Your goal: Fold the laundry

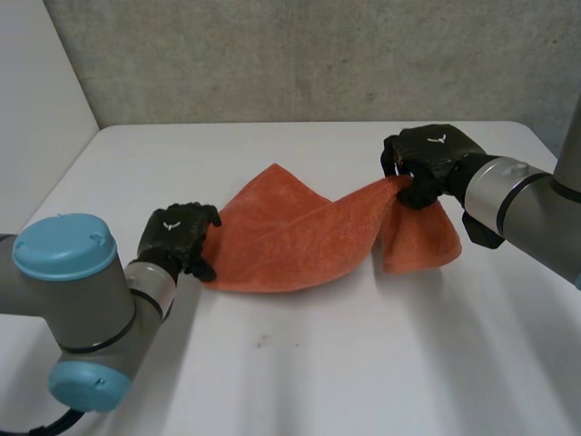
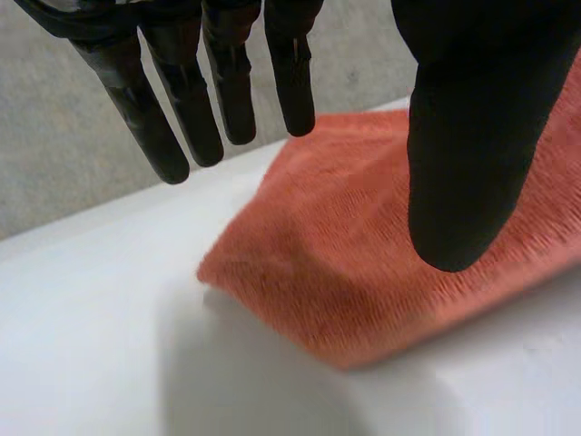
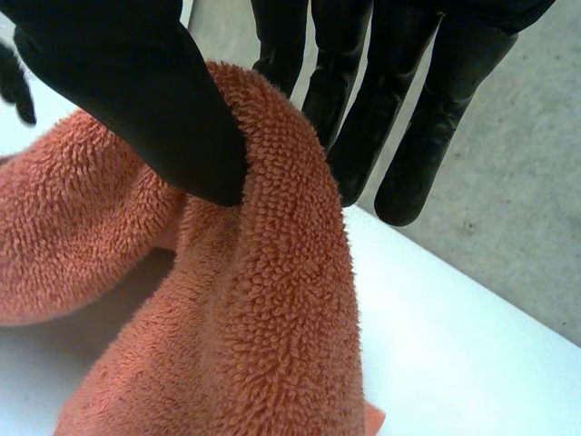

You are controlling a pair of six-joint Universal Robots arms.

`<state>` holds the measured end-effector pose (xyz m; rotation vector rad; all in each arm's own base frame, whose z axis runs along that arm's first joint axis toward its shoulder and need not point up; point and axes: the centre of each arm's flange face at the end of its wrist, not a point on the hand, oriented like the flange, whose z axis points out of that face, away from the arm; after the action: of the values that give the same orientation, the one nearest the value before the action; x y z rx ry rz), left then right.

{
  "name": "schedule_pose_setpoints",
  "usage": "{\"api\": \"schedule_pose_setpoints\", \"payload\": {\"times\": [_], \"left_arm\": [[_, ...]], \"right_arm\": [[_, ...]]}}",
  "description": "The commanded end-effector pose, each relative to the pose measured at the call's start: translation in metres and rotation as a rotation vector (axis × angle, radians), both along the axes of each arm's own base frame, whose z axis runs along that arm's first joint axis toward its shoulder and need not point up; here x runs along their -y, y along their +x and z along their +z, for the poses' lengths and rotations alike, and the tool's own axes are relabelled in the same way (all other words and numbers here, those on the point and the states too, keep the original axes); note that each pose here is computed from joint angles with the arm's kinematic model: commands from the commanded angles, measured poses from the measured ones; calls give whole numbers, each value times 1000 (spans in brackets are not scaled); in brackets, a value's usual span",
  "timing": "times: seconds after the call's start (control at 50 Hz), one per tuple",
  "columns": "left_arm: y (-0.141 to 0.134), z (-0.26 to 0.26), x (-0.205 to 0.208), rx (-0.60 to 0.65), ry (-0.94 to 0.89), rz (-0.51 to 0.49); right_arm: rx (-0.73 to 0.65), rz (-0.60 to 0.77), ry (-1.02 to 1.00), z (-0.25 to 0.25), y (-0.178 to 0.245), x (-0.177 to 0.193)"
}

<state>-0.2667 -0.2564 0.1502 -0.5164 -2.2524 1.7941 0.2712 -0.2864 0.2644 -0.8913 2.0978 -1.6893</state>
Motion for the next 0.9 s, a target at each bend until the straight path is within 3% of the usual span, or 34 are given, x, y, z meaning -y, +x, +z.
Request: {"api": "schedule_pose_setpoints", "payload": {"times": [0.02, 0.26, 0.78, 0.9], "left_arm": [[9, 6, -20, 19, 41, -1], [10, -3, -25, 13, 70, 4], [-50, -26, -23, -179, 139, -29], [-47, -16, -10, -198, 96, 30]], "right_arm": [[151, -14, -50, 36, 0, -9], [327, 69, -172, 102, 6, -44], [440, 184, -223, 141, 20, -101], [428, 170, -216, 136, 18, -95]]}}
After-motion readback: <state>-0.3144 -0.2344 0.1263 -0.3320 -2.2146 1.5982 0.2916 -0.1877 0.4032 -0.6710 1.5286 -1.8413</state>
